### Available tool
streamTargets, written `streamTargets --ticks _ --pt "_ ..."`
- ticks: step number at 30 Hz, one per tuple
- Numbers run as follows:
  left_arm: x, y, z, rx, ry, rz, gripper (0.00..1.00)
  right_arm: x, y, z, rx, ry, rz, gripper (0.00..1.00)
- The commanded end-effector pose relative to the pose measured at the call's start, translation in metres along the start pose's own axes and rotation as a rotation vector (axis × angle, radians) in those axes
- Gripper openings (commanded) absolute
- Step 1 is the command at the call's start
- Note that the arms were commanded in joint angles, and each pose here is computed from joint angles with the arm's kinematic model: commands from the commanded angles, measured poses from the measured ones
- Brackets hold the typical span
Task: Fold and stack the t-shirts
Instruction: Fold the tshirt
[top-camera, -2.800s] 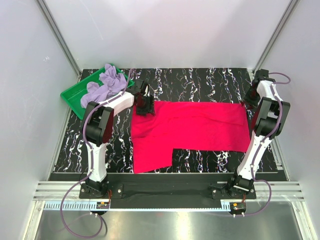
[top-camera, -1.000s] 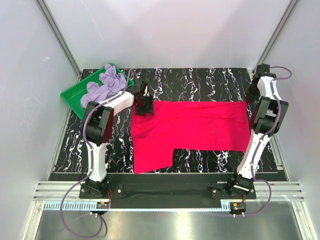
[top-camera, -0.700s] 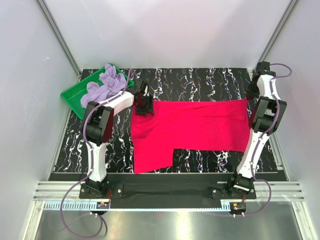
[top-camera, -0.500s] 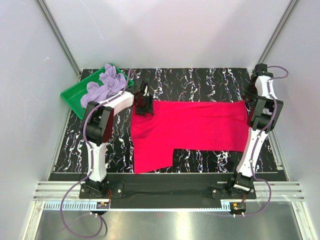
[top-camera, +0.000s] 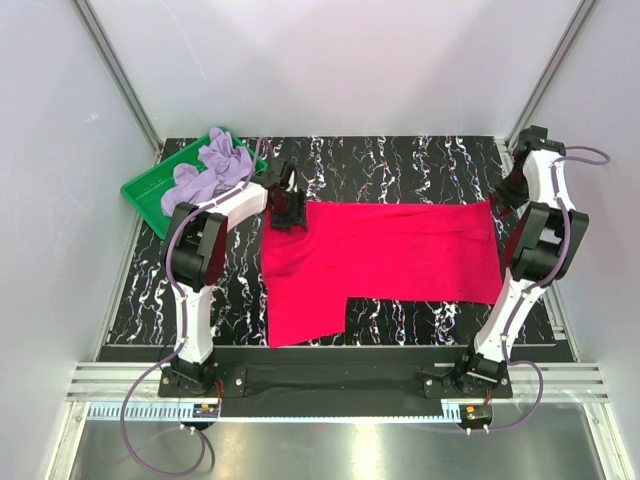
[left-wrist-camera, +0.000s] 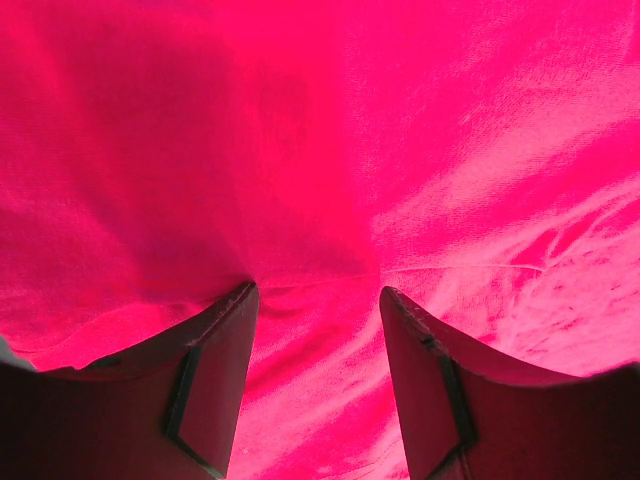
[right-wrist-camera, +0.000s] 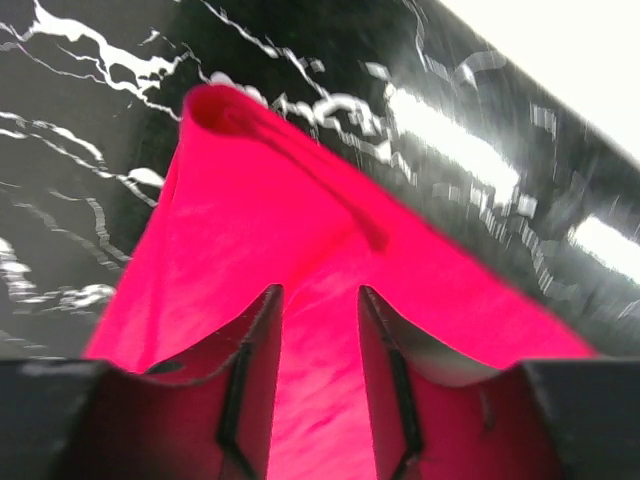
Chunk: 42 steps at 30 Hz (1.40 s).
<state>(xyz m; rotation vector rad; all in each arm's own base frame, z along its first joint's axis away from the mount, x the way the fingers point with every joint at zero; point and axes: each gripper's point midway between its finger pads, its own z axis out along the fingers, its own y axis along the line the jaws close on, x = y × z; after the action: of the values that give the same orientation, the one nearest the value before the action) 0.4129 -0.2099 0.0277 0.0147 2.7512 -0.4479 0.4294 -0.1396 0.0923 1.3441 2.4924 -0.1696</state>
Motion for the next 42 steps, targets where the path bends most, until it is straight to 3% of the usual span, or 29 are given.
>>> streamTargets --ticks 1,5,11,20,28,35,42 --pt "-0.004 0.005 -0.007 -0.021 -0.002 -0.005 0.59 0.012 -0.004 -0.011 0.006 0.046 0.287 0.41" --pt "-0.005 0.003 -0.009 -0.016 -0.008 -0.001 0.59 0.015 0.007 0.002 -0.051 0.099 0.425 0.41" --pt "-0.001 0.005 -0.008 -0.014 -0.001 -0.003 0.59 0.021 0.018 0.025 -0.084 0.137 0.507 0.43" --pt "-0.002 0.006 -0.008 -0.014 0.001 0.004 0.59 0.034 0.010 0.038 -0.016 0.178 0.586 0.52" --pt "-0.002 0.005 -0.007 -0.012 0.005 0.008 0.59 0.051 -0.002 0.046 0.057 0.216 0.656 0.53" --pt "-0.002 0.008 -0.006 -0.014 0.009 0.005 0.59 0.068 -0.009 0.060 0.104 0.262 0.698 0.42" --pt "-0.002 0.013 -0.006 -0.018 0.008 -0.001 0.59 0.041 -0.007 0.047 0.088 0.188 0.662 0.16"
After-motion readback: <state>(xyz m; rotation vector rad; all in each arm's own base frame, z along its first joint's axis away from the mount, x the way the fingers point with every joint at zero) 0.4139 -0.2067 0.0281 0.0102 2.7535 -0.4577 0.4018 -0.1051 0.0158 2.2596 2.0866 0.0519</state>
